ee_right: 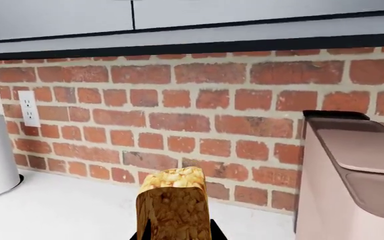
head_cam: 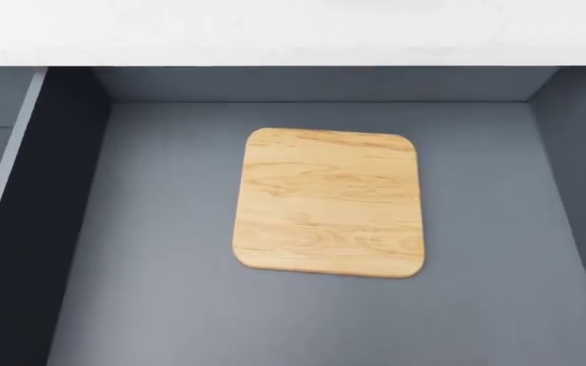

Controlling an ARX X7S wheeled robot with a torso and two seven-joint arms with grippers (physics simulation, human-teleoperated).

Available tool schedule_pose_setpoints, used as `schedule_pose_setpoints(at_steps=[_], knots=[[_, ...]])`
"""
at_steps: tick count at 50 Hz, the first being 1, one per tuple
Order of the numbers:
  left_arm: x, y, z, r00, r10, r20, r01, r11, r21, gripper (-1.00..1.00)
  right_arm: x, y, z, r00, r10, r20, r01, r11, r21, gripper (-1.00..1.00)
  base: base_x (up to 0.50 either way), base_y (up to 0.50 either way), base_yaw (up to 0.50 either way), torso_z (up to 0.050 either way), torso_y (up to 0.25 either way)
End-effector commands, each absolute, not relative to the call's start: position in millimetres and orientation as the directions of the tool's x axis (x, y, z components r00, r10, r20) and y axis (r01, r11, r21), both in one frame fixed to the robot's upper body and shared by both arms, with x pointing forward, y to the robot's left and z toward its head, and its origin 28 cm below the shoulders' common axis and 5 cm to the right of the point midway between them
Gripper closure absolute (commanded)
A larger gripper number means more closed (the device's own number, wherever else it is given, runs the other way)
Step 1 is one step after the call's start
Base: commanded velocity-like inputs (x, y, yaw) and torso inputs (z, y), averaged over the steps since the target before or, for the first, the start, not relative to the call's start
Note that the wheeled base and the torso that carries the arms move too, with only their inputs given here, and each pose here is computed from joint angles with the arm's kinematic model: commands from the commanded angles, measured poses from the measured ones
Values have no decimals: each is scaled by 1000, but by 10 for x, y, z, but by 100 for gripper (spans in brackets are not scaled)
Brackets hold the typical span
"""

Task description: Place the bar in the bowl and close the drawer.

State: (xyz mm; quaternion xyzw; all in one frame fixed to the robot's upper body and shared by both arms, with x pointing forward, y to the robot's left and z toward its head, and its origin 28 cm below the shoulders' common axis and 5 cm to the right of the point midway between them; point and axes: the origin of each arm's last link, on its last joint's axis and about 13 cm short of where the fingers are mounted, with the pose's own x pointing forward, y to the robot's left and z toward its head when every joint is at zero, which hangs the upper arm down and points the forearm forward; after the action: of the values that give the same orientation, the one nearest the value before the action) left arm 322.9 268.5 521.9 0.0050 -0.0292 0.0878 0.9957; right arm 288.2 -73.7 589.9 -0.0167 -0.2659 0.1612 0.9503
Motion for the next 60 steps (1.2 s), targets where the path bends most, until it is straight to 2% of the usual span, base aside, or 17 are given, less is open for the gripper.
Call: schedule_pose_setpoints(at_steps=[1, 13, 23, 24, 46, 60], knots=[[3215, 2687, 5230, 982, 177, 62, -178, 984, 5, -100, 2858, -745, 5924, 797, 311, 518, -289, 949, -126, 100, 0, 0, 0, 3, -189], [3199, 2690, 5245, 982, 177, 65, -176, 984, -9, -100, 2856, -740, 5921, 802, 308, 512, -281, 951, -132, 100, 0, 0, 0, 0, -4], [3207, 2687, 5236, 983, 175, 60, -175, 985, -7, -100, 2906, -737, 5859, 848, 266, 459, -234, 964, -126, 100, 0, 0, 0, 0, 0], [3209, 2687, 5233, 983, 176, 60, -176, 984, -6, -100, 2912, -737, 5853, 851, 264, 454, -231, 965, -127, -100, 0, 0, 0, 0, 0], [3200, 2671, 5222, 980, 184, 82, -185, 983, 9, -100, 2859, -766, 5877, 857, 248, 451, -213, 969, -128, -100, 0, 0, 0, 0, 0], [3164, 2703, 5246, 981, 180, 72, -181, 984, 3, -100, 2742, -832, 5940, 846, 246, 474, -215, 969, -120, -100, 0, 0, 0, -7, 240]])
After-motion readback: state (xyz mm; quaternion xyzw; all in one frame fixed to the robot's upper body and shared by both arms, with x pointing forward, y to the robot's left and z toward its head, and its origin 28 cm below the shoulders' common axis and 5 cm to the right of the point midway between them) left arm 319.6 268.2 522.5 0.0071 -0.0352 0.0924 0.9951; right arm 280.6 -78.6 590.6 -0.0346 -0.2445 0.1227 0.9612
